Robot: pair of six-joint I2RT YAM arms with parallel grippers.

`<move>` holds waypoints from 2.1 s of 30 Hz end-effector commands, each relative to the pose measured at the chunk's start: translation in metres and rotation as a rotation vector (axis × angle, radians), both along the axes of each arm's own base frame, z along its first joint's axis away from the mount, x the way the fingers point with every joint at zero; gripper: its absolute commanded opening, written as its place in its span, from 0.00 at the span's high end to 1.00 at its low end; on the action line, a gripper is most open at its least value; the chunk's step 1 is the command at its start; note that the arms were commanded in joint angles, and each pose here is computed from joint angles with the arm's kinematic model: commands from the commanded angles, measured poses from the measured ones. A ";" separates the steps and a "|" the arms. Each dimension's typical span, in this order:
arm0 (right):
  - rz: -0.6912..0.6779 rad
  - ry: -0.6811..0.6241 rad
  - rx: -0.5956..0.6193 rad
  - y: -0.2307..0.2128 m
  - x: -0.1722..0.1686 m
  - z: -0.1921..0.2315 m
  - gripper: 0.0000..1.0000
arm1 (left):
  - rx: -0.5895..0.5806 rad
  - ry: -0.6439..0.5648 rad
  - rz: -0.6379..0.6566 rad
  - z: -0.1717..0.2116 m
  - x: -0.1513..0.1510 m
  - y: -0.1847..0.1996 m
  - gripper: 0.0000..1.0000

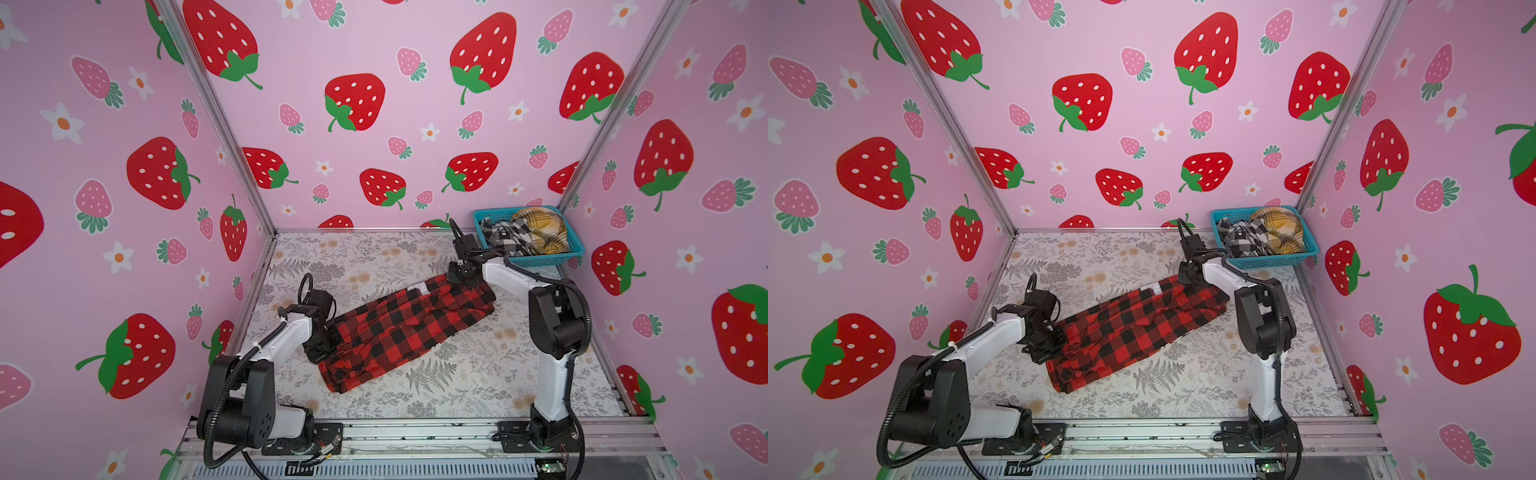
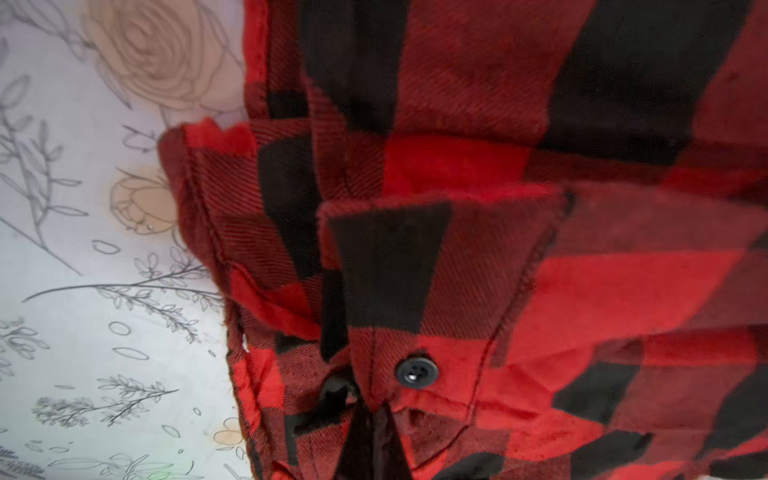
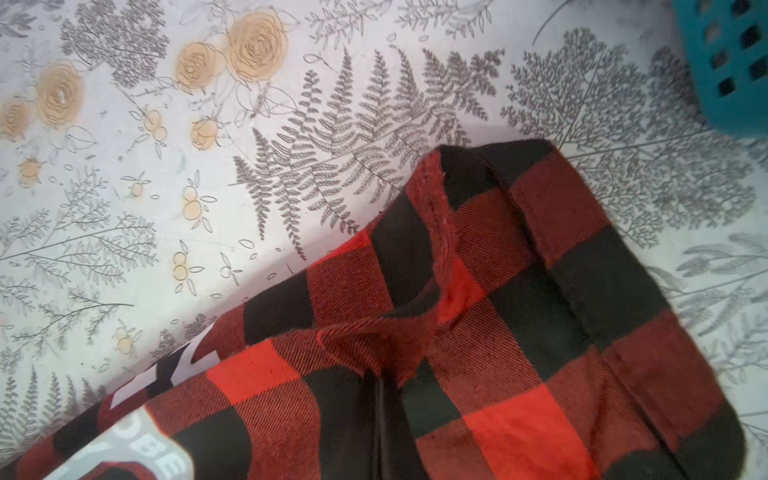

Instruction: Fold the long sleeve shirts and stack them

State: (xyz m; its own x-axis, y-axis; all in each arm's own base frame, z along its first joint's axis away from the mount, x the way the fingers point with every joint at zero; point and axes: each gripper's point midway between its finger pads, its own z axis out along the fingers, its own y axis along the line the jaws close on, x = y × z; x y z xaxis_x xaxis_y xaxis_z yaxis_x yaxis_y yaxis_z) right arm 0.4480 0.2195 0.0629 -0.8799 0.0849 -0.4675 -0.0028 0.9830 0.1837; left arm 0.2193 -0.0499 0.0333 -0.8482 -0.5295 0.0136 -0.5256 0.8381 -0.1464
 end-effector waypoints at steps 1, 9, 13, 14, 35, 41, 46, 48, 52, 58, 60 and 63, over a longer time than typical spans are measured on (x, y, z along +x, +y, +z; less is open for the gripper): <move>0.013 0.031 0.033 0.007 -0.001 -0.026 1.00 | 0.028 0.035 0.001 -0.008 -0.008 0.006 1.00; 0.039 0.070 0.025 0.013 0.002 -0.043 0.89 | 0.004 0.087 -0.003 -0.018 -0.010 0.001 1.00; 0.039 -0.001 0.029 0.011 0.008 -0.002 0.72 | 0.000 0.074 -0.009 -0.002 -0.004 0.000 0.84; 0.043 -0.014 0.023 0.011 0.008 0.009 0.64 | 0.000 0.058 -0.011 0.007 0.000 -0.001 0.72; 0.078 0.220 0.050 0.036 -0.168 -0.045 0.62 | -0.081 0.025 -0.099 0.018 0.062 -0.023 0.68; 0.072 0.224 0.004 0.034 -0.116 -0.070 0.70 | -0.111 0.107 -0.072 -0.014 0.028 -0.024 0.76; 0.090 0.147 -0.041 0.050 -0.025 -0.050 0.71 | -0.199 0.132 -0.085 -0.022 0.007 -0.051 0.81; 0.092 0.109 -0.060 0.055 0.001 -0.026 0.71 | -0.252 0.091 -0.152 -0.011 0.007 -0.082 0.76; 0.118 0.011 0.005 0.068 0.010 0.036 0.63 | -0.392 -0.018 -0.352 0.036 0.009 -0.165 0.59; 0.235 0.018 0.254 0.118 -0.071 0.072 0.49 | -0.386 -0.226 -0.363 0.113 0.060 -0.176 0.49; 0.259 0.054 0.330 0.139 -0.101 0.069 0.49 | -0.335 -0.240 -0.289 0.112 0.082 -0.150 0.52; 0.256 0.105 0.447 0.166 -0.127 0.058 0.45 | -0.322 -0.186 -0.221 0.087 0.101 -0.127 0.56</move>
State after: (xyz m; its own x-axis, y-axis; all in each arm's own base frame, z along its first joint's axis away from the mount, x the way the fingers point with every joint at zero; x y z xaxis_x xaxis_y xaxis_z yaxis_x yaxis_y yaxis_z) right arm 0.3449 0.3603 0.1443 -0.8918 -0.0089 -0.4523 -0.2529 0.8387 0.4823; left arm 0.3200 -0.2048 0.1546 -0.9543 -0.2782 -0.1090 -0.1650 0.7949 -0.5839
